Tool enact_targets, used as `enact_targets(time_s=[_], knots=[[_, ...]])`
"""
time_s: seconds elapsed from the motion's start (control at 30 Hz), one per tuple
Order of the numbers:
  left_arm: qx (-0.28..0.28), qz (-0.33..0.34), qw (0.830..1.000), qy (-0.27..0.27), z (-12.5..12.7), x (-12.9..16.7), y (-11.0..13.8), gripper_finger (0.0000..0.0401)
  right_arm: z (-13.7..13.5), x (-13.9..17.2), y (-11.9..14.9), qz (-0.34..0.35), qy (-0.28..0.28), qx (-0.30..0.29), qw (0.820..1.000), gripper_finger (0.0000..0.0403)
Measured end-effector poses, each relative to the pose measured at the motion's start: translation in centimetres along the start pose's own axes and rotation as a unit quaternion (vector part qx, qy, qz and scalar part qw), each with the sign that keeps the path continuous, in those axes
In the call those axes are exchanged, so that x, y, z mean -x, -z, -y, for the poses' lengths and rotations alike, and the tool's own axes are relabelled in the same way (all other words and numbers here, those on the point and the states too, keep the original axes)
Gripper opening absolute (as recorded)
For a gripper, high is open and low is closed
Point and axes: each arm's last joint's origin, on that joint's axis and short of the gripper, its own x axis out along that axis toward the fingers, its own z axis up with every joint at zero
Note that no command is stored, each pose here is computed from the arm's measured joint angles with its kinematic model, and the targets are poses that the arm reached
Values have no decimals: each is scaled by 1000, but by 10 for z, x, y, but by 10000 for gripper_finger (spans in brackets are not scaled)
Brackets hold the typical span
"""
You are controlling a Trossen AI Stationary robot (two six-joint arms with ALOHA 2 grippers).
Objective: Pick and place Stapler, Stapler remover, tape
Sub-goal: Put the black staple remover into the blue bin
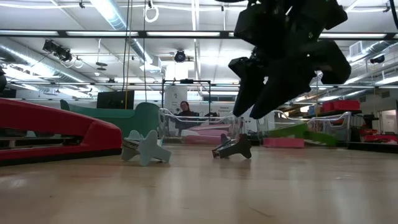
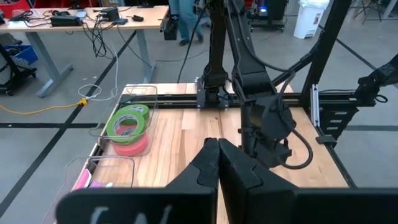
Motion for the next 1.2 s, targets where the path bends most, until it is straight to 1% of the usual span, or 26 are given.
enact_targets(time_s=[0.23, 0.5, 0.73, 1.07, 1.2], knots=[[0, 0, 1000, 0, 0, 0, 0, 9, -1, -10, 3, -10, -3, 1, 1000, 158], [4, 0, 1000, 0, 0, 0, 0, 9, -3, -23, 6, -20, -4, 2, 1000, 149], [4, 0, 1000, 0, 0, 0, 0, 9, 0, -23, 7, -26, 14, -5, 1000, 135], [4, 0, 1000, 0, 0, 0, 0, 9, 4, -26, 11, -35, 16, -11, 999, 98], [4, 0, 1000, 0, 0, 0, 0, 9, 4, -28, 12, -41, 13, -10, 999, 93]])
